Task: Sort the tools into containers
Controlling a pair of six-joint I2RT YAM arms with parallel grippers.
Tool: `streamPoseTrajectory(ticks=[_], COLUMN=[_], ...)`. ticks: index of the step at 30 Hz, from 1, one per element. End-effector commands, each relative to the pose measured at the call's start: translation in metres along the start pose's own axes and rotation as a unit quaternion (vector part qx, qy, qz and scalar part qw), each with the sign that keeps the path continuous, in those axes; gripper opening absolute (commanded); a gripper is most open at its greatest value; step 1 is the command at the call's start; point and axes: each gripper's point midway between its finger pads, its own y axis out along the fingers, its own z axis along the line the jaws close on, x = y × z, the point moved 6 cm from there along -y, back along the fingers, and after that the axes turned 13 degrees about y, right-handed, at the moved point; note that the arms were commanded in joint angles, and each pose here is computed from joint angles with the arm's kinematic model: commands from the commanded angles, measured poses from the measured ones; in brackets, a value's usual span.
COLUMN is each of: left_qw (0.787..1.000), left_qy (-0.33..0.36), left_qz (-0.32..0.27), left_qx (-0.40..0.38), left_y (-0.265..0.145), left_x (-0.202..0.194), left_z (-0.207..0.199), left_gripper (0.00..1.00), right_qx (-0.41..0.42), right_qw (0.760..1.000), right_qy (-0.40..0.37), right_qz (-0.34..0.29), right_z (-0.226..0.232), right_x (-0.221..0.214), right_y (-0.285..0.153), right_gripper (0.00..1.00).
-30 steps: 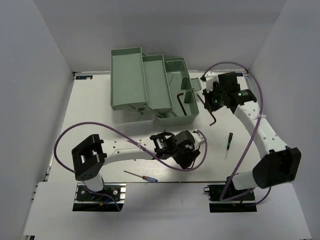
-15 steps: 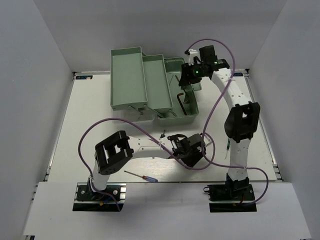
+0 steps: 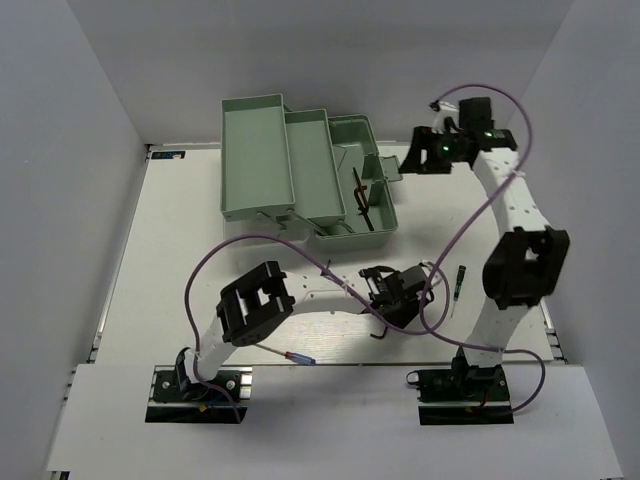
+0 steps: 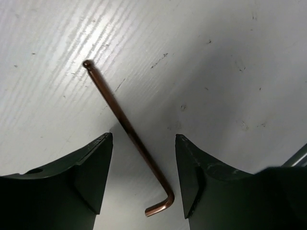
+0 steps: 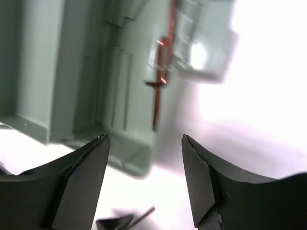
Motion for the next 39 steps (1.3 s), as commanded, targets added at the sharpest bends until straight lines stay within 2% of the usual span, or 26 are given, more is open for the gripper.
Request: streamPoseTrajectory(ticks=[1, 3, 4, 8, 9, 11, 12, 15, 16, 18, 20, 21, 23, 24, 26, 29, 30, 31, 36, 37, 39], left_qw=[1.000, 0.999, 0.998, 0.993, 0.991, 0.986, 0.982, 0.973, 0.971, 0.971, 0.977, 0.980, 0.985, 0.988, 0.988, 0.984, 0.981, 0.979, 0.962, 0.956, 0.946], left_qy=[-0.001, -0.015, -0.016, -0.027, -0.033, -0.030, -0.032, -0.032, -0.029, -0.032, -0.043, -0.052, -0.051, -0.059, -0.069, -0.083, -0.096, -0.101, -0.130, -0.144, -0.155], left_qz=[0.018, 0.033, 0.058, 0.104, 0.118, 0.153, 0.176, 0.215, 0.224, 0.218, 0.187, 0.167, 0.129, 0.086, 0.042, -0.018, -0.027, -0.052, -0.101, -0.105, -0.135], left_qx=[0.008, 0.022, 0.024, 0.044, 0.046, 0.055, 0.059, 0.073, 0.079, 0.090, 0.093, 0.099, 0.106, 0.118, 0.134, 0.154, 0.165, 0.172, 0.217, 0.232, 0.251], left_y=[-0.003, 0.001, 0.007, 0.015, 0.020, 0.022, 0.028, 0.028, 0.031, 0.026, 0.014, 0.007, -0.008, -0.025, -0.048, -0.079, -0.083, -0.097, -0.118, -0.116, -0.130], left_x=[0.002, -0.001, -0.009, -0.027, -0.034, -0.049, -0.061, -0.077, -0.084, -0.083, -0.065, -0.051, -0.025, 0.002, 0.036, 0.074, 0.081, 0.095, 0.122, 0.124, 0.138], left_z=[-0.007, -0.006, -0.006, -0.005, -0.006, -0.009, -0.010, -0.008, -0.007, -0.004, 0.002, 0.009, 0.019, 0.028, 0.046, 0.069, 0.083, 0.093, 0.152, 0.170, 0.192], left_gripper=[0.65, 0.62, 0.60, 0.48, 0.39, 0.30, 0.22, 0.15, 0.07, 0.00, 0.00, 0.00, 0.00, 0.00, 0.00, 0.00, 0.00, 0.00, 0.00, 0.00, 0.00], right_qx=[0.003, 0.002, 0.003, 0.004, 0.007, 0.009, 0.010, 0.007, 0.008, 0.001, -0.002, -0.002, -0.023, -0.042, -0.060, -0.075, -0.083, -0.093, -0.100, -0.100, -0.101], right_qw=[0.999, 0.998, 0.998, 0.995, 0.995, 0.994, 0.993, 0.991, 0.991, 0.990, 0.991, 0.992, 0.993, 0.993, 0.994, 0.993, 0.992, 0.991, 0.987, 0.987, 0.987], right_qy=[0.034, 0.047, 0.054, 0.086, 0.092, 0.103, 0.110, 0.127, 0.130, 0.141, 0.131, 0.123, 0.108, 0.105, 0.076, 0.068, 0.075, 0.080, 0.113, 0.115, 0.116], right_qz=[-0.033, -0.036, -0.034, -0.039, -0.039, -0.042, -0.037, -0.039, -0.036, -0.033, -0.036, -0.035, -0.032, -0.043, -0.056, -0.060, -0.062, -0.059, -0.046, -0.048, -0.036], right_z=[-0.009, -0.018, -0.019, -0.033, -0.034, -0.040, -0.040, -0.049, -0.050, -0.060, -0.066, -0.067, -0.075, -0.080, -0.090, -0.098, -0.105, -0.108, -0.121, -0.124, -0.127], right_x=[-0.003, -0.008, -0.010, -0.016, -0.018, -0.018, -0.022, -0.025, -0.029, -0.037, -0.042, -0.045, -0.056, -0.057, -0.067, -0.078, -0.082, -0.087, -0.110, -0.113, -0.124], right_y=[-0.032, -0.041, -0.042, -0.055, -0.059, -0.065, -0.066, -0.073, -0.074, -0.075, -0.081, -0.083, -0.087, -0.095, -0.105, -0.113, -0.117, -0.120, -0.128, -0.130, -0.129], right_gripper=[0.68, 0.68, 0.68, 0.68, 0.68, 0.68, 0.68, 0.68, 0.68, 0.69, 0.72, 0.90, 0.90, 0.90, 0.90, 0.30, 0.00, 0.00, 0.00, 0.15, 0.29])
